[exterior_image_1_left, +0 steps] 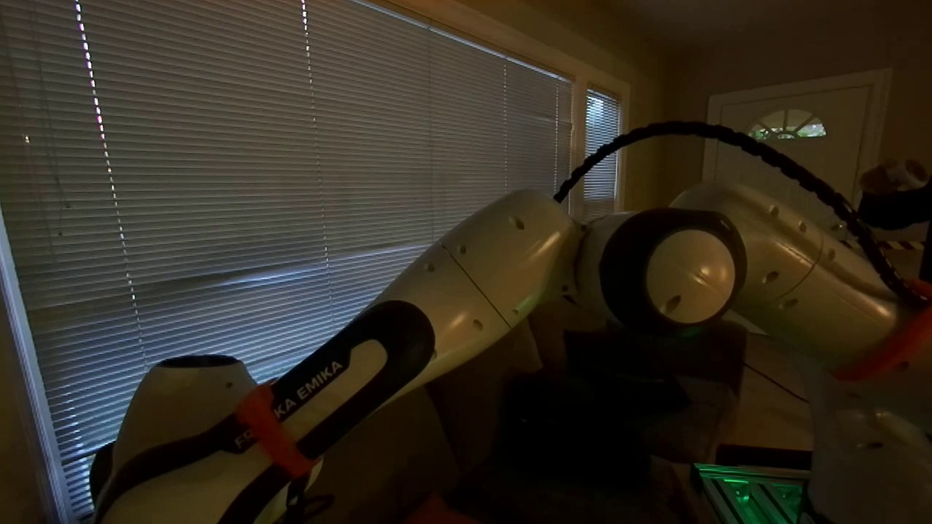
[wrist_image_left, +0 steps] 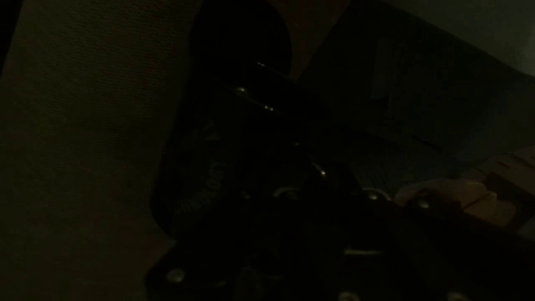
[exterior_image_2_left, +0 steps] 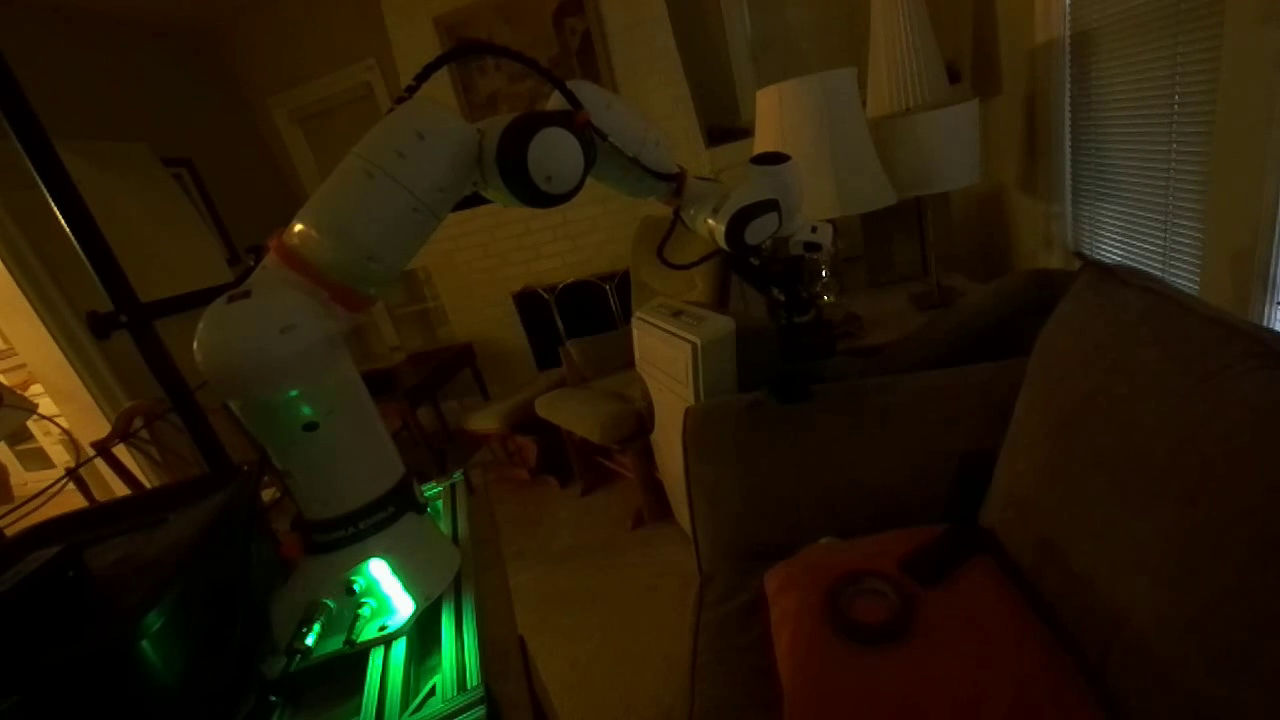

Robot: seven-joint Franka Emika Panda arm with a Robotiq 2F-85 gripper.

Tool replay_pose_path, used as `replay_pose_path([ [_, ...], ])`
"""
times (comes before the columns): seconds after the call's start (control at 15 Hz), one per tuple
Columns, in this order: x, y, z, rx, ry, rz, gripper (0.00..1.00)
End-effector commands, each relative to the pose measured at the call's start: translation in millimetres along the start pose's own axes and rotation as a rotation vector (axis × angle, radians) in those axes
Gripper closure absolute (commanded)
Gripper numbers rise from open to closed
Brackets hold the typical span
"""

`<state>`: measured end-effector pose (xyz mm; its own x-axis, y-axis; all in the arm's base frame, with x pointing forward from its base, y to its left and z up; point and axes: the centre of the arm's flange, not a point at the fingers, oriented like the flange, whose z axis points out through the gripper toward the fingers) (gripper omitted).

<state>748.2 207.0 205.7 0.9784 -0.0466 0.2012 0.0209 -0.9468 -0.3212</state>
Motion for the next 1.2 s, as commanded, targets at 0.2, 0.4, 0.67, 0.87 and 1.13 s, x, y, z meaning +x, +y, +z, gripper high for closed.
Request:
replay_pose_path([
  [0.2, 6, -6, 3, -0.042, 0.027, -0.067, 0.98],
  [0.4, 7, -5, 10, -0.045, 0.026, -0.083, 0.98],
  [0.67, 12, -6, 19, -0.049, 0.035, -0.121, 0.98],
  [0.87, 14, -11, 22, -0.052, 0.049, -0.152, 0.98],
  [1.13, 17, -26, 21, -0.060, 0.074, -0.209, 0.98],
])
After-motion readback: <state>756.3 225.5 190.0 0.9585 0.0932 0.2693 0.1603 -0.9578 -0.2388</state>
